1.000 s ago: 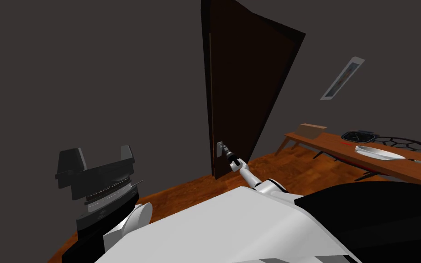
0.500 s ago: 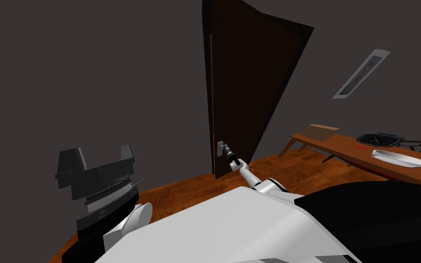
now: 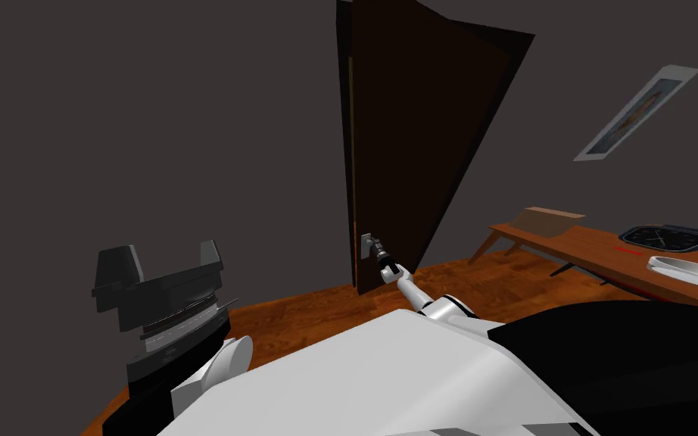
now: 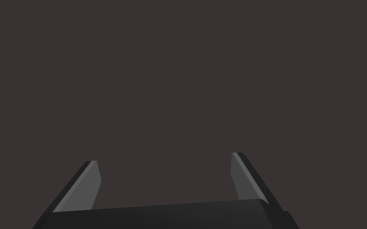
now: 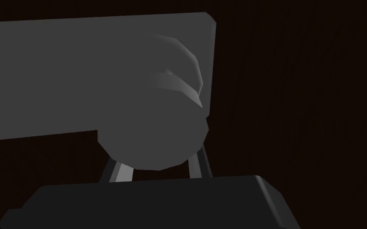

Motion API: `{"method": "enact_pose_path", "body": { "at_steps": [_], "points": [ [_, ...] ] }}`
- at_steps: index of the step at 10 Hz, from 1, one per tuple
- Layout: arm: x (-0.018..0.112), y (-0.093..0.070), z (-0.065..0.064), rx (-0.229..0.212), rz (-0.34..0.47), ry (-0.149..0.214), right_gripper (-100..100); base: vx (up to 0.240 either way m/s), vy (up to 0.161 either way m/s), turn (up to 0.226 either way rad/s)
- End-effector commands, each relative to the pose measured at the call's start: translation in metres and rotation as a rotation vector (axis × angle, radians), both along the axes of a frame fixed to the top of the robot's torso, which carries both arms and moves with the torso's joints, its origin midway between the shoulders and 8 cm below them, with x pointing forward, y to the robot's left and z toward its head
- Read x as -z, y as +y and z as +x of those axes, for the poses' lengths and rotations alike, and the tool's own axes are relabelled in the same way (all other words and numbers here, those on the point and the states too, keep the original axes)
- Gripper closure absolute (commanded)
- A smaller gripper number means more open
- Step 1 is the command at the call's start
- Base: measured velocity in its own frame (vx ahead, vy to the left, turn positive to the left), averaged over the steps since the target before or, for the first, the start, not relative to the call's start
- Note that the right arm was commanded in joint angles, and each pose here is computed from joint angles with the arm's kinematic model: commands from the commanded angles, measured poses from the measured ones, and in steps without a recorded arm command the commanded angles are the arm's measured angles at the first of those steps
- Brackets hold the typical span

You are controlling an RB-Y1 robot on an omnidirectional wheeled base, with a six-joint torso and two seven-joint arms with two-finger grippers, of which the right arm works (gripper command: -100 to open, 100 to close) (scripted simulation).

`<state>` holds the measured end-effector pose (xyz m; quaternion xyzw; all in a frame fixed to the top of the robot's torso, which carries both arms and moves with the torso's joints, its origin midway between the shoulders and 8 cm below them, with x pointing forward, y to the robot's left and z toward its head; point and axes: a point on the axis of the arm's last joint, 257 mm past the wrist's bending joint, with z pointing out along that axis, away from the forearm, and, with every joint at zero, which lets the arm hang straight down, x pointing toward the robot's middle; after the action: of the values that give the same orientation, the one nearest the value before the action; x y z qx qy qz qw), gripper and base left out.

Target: Pull the door open

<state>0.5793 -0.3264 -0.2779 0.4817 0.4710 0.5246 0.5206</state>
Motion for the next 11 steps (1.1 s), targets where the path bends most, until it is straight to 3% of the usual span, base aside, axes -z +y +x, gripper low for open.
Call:
{"method": "enact_pose_path", "body": {
  "at_steps": [1, 2, 6, 7, 11],
  "points": [
    [-0.007, 0.007, 0.004, -0.004, 0.102, -0.016, 100, -0.066, -0.051, 0.152],
    [-0.007, 0.007, 0.004, -0.005, 0.112, -0.016, 100, -0.048, -0.049, 0.092],
    [-0.006, -0.003, 0.005, 0.02, 0.308, -0.019, 100, -0.062, -0.041, 0.105],
    [-0.006, -0.003, 0.005, 0.02, 0.311, -0.019, 100, -0.046, -0.026, 0.059],
    [-0.004, -0.012, 0.006, 0.043, 0.508, -0.026, 100, -0.055, -0.043, 0.108]
  ]
}}
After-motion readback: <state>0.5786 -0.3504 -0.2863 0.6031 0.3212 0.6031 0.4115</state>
